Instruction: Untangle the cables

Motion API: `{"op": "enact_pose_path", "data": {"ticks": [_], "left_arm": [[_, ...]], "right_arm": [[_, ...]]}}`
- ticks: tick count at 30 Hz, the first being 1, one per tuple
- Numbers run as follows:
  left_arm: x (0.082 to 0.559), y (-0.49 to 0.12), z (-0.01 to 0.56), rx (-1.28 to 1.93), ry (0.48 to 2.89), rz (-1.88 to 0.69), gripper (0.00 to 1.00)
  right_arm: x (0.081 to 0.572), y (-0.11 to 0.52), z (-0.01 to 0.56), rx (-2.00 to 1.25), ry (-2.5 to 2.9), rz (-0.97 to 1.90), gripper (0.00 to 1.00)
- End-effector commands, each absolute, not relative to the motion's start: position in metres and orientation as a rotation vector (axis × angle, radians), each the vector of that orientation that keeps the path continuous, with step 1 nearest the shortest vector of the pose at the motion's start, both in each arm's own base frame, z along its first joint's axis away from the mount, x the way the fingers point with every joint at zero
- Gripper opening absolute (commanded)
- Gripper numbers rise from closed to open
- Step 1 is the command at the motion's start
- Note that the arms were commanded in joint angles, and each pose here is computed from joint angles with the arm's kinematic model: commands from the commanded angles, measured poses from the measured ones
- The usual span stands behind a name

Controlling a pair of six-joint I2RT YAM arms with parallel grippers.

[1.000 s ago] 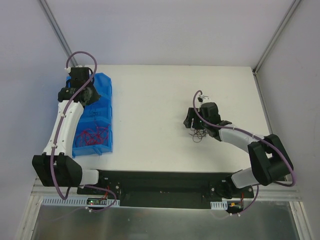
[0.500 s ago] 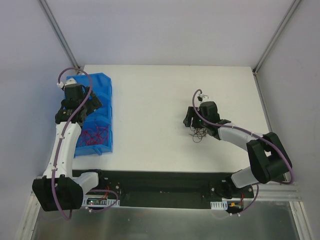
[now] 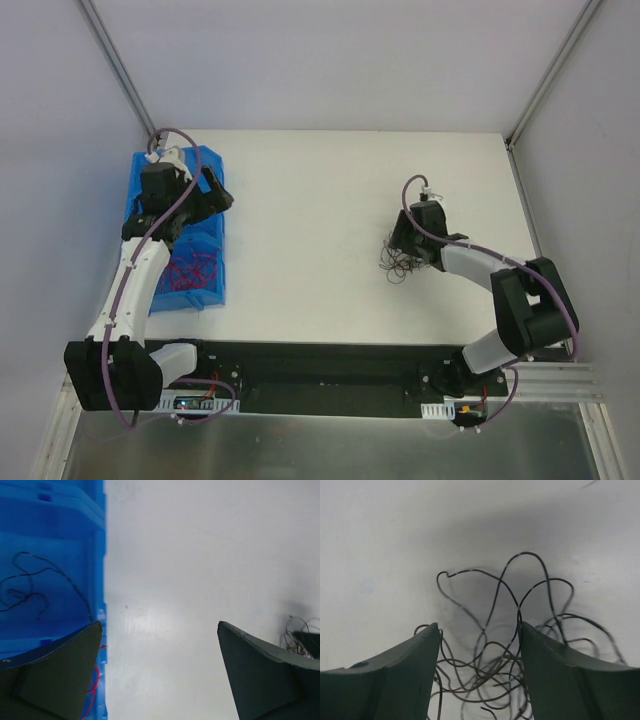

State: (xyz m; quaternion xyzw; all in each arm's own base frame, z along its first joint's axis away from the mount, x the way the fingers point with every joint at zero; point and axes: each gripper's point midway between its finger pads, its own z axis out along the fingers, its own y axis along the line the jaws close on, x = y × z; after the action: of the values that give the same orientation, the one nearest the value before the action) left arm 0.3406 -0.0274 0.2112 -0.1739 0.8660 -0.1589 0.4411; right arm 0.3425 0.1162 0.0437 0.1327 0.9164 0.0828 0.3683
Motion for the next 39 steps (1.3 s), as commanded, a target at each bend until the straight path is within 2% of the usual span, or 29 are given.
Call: {"op": "enact_pose_path", "data": {"ticks": [1,6,10,13,16,21,25,33,36,38,39], "left_arm": [[0.335,-0.099,0.219,-0.182,2.164,-0.603,0.98],[0.3,-0.167,0.194,-0.072,2.274,-0.796,0.82],[0.27,-0.197,0.166,-0.038,2.363,-0.839,0.87],[0.251,-0.216,0.15,-0.014,2.416,-0.863,0.9],[0.241,-0.238,0.141,0.039,2.447,-0.9,0.87],[0.24,-0.267,0.123,0.145,2.529,-0.869,0.66],[0.246,-0.29,0.107,0.178,2.598,-0.861,0.5],[0.243,-0.317,0.067,0.241,2.733,-0.759,0.23],[0.236,-0.32,0.058,0.264,2.752,-0.713,0.17],[0.232,-0.321,0.054,0.273,2.76,-0.693,0.03],[0.229,-0.32,0.053,0.272,2.765,-0.682,0.0]], "right_arm": [[0.34,0.198,0.054,0.017,2.409,0.615,0.65],[0.309,0.283,0.099,-0.362,2.223,1.001,0.61],[0.293,0.298,0.135,-0.424,2.016,1.167,0.66],[0.291,0.289,0.147,-0.42,1.94,1.129,0.7],[0.295,0.275,0.151,-0.368,1.905,1.041,0.73],[0.303,0.251,0.144,-0.287,1.925,0.917,0.73],[0.306,0.249,0.14,-0.274,1.948,0.927,0.7],[0.307,0.256,0.134,-0.288,1.982,0.951,0.68],[0.308,0.258,0.135,-0.29,1.98,0.961,0.68],[0.307,0.259,0.135,-0.292,1.982,0.966,0.67],[0.308,0.259,0.134,-0.291,1.986,0.966,0.67]]}}
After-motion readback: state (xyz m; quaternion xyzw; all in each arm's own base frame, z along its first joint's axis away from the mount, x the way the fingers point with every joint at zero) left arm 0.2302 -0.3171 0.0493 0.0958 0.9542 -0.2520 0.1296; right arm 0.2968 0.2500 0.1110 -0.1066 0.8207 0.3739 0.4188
